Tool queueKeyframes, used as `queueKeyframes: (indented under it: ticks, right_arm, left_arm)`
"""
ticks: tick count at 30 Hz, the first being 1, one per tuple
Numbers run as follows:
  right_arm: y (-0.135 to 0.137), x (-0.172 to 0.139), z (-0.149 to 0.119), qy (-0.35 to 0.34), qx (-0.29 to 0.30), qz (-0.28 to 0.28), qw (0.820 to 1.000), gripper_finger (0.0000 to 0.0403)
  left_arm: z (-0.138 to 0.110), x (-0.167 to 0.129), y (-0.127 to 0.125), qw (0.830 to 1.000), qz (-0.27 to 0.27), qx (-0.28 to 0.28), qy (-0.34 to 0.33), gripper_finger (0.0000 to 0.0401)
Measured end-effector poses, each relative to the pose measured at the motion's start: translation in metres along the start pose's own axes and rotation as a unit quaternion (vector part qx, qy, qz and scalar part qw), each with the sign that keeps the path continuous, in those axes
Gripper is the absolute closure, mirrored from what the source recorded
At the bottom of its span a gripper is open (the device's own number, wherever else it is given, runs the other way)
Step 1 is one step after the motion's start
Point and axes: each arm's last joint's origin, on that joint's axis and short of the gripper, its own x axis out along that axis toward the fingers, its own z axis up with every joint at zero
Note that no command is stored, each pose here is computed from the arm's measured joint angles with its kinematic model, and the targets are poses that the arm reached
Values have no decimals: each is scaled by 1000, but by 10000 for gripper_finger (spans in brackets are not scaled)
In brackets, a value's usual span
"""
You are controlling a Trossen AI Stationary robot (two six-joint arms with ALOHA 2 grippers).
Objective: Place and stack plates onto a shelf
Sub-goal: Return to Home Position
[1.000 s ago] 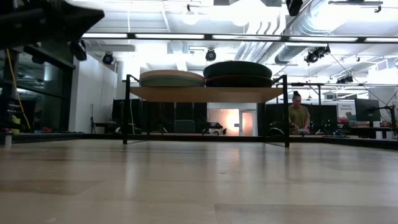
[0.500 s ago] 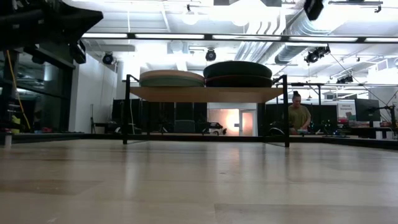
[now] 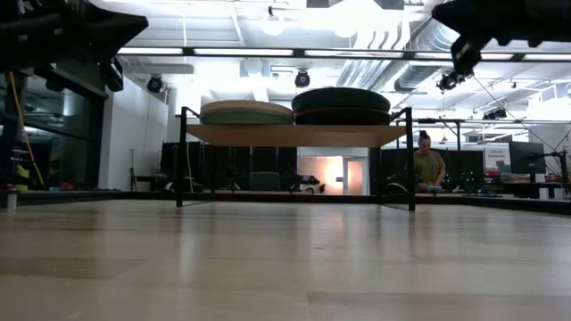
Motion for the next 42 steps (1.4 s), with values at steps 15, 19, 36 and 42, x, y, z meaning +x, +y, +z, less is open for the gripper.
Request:
queueKeyframes:
  ticks: [15,19,36,42]
  right_arm:
    - [-2,-32,-42,-44,9,28,999,403]
    - [-3,-39,-44,-35,-15,25,999,403]
    - [-6,-37,-64,28,-26,41,998,403]
    - [-7,-36,-72,38,-39,60,997,403]
  left_arm:
    - [0,0,0,1000,0,0,0,401]
    - [0,0,0,1000,0,0,0,401]
    - [-2,0,1,1000,5,2,10,401]
    - [-2,0,1,1000,4,2,11,401]
